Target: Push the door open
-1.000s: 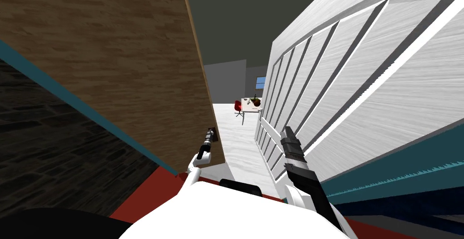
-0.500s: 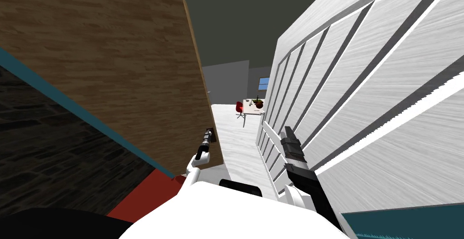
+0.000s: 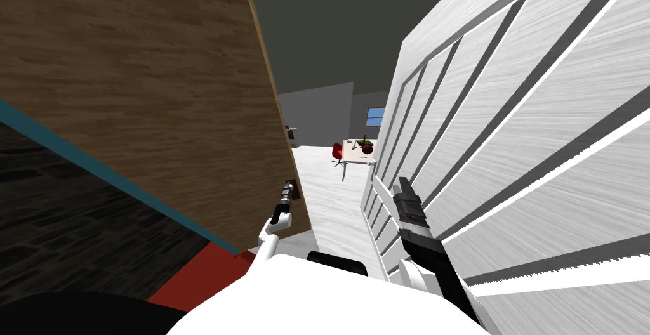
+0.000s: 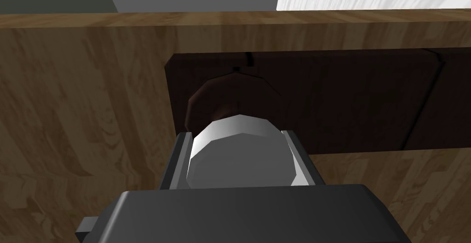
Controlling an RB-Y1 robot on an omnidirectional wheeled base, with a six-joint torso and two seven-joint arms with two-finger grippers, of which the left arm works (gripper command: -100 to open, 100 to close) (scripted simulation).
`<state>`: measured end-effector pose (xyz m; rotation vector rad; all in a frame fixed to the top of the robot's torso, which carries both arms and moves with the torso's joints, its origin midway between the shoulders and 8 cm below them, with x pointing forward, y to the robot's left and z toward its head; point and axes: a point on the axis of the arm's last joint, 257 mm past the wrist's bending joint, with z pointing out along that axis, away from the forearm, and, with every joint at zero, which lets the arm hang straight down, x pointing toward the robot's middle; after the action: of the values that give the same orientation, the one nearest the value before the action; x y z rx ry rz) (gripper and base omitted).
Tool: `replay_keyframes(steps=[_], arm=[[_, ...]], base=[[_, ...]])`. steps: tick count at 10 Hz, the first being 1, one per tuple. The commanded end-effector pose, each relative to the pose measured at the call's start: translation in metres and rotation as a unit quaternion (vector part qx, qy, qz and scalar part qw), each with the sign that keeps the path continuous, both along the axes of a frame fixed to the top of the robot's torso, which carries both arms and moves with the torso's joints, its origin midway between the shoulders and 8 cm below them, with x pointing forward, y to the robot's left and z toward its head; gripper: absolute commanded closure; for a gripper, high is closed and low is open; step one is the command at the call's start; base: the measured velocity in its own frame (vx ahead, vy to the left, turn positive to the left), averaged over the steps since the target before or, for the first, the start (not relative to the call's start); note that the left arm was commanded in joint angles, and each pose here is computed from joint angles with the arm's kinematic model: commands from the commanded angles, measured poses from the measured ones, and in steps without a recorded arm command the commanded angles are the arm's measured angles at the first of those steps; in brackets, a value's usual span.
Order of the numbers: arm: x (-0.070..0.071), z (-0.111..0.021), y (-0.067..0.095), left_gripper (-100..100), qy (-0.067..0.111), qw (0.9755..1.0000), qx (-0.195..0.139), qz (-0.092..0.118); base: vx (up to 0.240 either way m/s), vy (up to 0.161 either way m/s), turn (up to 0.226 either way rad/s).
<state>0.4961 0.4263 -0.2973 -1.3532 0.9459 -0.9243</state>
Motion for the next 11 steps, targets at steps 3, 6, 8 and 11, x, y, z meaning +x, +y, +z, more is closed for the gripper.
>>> replay_keyframes(steps=[3,6,8,11], arm=[[-0.004,-0.002,0.008,100,0.001,0.9999,-0.004,0.011],[-0.018,0.004,0.038,100,-0.003,0.9992,0.004,0.04],[-0.027,0.006,0.055,100,-0.004,0.9983,0.007,0.058],[-0.046,0.01,0.084,100,-0.007,0.9958,0.011,0.09]], base=[[0.162,-0.054,0.069],[0.175,0.014,-0.03],[0.201,0.015,-0.021],[0.194,0.019,-0.037]])
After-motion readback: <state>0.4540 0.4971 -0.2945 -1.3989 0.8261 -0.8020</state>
